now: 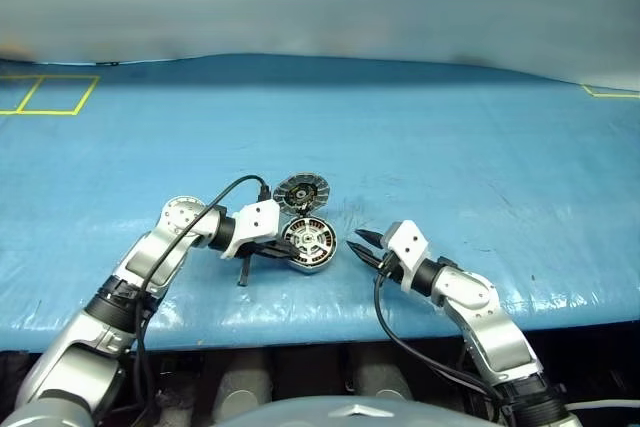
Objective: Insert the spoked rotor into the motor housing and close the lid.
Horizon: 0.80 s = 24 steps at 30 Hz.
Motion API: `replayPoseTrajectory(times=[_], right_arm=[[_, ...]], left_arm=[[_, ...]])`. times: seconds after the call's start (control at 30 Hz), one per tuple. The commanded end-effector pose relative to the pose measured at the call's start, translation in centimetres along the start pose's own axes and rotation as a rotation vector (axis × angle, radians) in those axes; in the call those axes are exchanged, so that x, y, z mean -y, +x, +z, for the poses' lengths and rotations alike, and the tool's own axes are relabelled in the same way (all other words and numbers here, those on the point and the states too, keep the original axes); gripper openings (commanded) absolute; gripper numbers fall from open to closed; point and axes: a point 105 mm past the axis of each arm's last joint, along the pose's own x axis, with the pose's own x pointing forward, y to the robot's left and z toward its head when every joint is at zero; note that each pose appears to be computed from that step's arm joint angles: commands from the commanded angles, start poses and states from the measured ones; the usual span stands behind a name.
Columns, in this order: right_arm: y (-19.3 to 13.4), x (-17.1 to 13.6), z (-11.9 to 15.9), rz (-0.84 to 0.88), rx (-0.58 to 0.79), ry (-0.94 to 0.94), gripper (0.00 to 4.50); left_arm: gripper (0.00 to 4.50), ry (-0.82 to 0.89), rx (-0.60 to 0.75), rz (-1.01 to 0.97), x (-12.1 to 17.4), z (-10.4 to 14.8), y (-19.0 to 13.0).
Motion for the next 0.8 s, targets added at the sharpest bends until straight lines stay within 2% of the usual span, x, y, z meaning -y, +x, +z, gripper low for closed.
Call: replayPoseTrajectory(times=[0.03, 0.23, 0.43, 0.57, 0.67, 0.8], right_arm=[[-0.1, 0.2, 1.0, -0.009, 0.03, -0.023, 1.27], [0.0, 0.1, 1.1, -0.005, 0.033, -0.021, 1.27], [0.0, 0.3, 1.4, -0.007, 0.051, -0.012, 1.27], [0.1, 0.3, 1.5, -0.003, 0.052, -0.016, 1.27], [0.2, 0.3, 1.5, -0.002, 0.053, -0.019, 1.27], [0.2, 0.4, 1.6, -0.007, 0.053, -0.022, 1.27]], left_arm=[[0.03, -0.008, -0.065, 0.006, 0.3, -1.3, 0.5], [0.03, -0.03, 0.096, 0.021, 0.0, 1.3, 0.9], [0.03, -0.145, 0.386, 0.104, -1.7, 5.6, 0.3], [0.03, -0.114, 0.293, 0.106, -1.8, 4.8, 1.0], [0.03, -0.054, 0.143, 0.107, -1.7, 2.8, 1.8], [0.03, -0.027, 0.053, 0.08, -1.3, 1.4, 2.1]])
